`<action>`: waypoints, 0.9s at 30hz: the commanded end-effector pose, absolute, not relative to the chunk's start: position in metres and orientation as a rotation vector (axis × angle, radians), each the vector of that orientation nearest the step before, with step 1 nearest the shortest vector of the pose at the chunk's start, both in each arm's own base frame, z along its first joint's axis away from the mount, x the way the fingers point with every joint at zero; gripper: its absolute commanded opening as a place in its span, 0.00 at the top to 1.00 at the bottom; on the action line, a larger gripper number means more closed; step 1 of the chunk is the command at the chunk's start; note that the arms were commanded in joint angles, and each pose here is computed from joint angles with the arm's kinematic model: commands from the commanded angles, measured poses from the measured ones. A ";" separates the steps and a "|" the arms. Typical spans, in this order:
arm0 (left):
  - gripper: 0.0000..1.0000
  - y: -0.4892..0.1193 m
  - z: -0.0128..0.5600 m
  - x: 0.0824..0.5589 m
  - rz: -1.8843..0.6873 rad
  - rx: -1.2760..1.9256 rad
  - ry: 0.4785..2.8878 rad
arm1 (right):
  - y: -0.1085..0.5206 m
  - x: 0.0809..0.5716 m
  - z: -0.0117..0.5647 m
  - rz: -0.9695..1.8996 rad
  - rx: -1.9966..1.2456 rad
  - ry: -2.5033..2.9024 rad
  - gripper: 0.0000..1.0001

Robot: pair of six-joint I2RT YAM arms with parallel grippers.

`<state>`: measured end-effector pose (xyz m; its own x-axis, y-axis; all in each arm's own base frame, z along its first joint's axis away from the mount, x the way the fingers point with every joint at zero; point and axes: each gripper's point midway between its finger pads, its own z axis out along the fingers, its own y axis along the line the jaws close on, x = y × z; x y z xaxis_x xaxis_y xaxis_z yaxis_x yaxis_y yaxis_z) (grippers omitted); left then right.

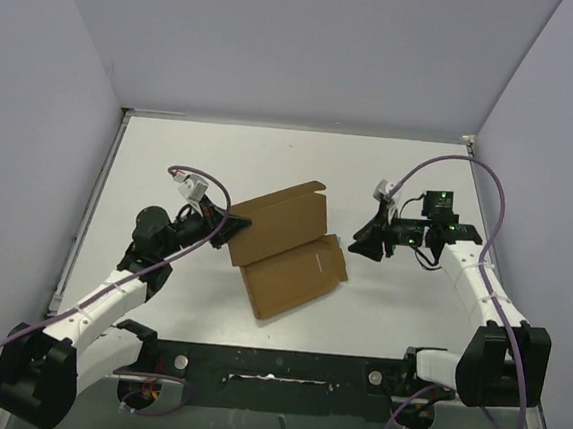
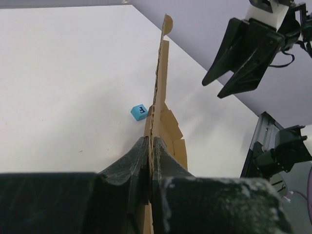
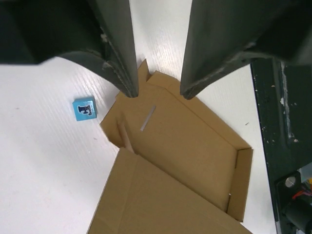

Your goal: Fold the paper box

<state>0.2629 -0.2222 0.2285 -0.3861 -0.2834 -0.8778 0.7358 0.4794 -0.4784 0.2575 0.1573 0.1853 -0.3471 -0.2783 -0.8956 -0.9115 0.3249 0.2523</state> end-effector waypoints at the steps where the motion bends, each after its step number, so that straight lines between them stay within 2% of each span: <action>1: 1.00 -0.212 0.233 0.271 -1.069 0.263 1.557 | 0.168 0.280 0.175 0.840 -1.126 1.716 0.72; 3: 1.00 -0.210 0.225 0.268 -1.071 0.233 1.574 | 0.168 0.290 0.164 0.763 -1.133 1.748 0.89; 5: 1.00 -0.208 0.218 0.267 -1.068 0.205 1.591 | 0.166 0.302 0.153 0.694 -1.119 1.794 0.98; 6: 1.00 -0.207 0.215 0.267 -1.067 0.200 1.596 | 0.166 0.306 0.146 0.669 -1.119 1.819 1.00; 16: 1.00 -0.201 0.201 0.266 -1.060 0.129 1.628 | 0.189 0.317 0.097 0.516 -1.263 1.947 1.00; 27: 1.00 -0.204 0.196 0.262 -1.085 0.133 1.636 | 0.203 0.340 0.079 0.434 -1.285 1.982 1.00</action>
<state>0.2623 -0.2004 0.1702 -0.4486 -0.3911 -0.8036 0.5290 0.6085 -0.5915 0.3132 0.1941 0.0633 -0.2960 -0.6533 -0.6968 -0.9013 0.4326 -0.0227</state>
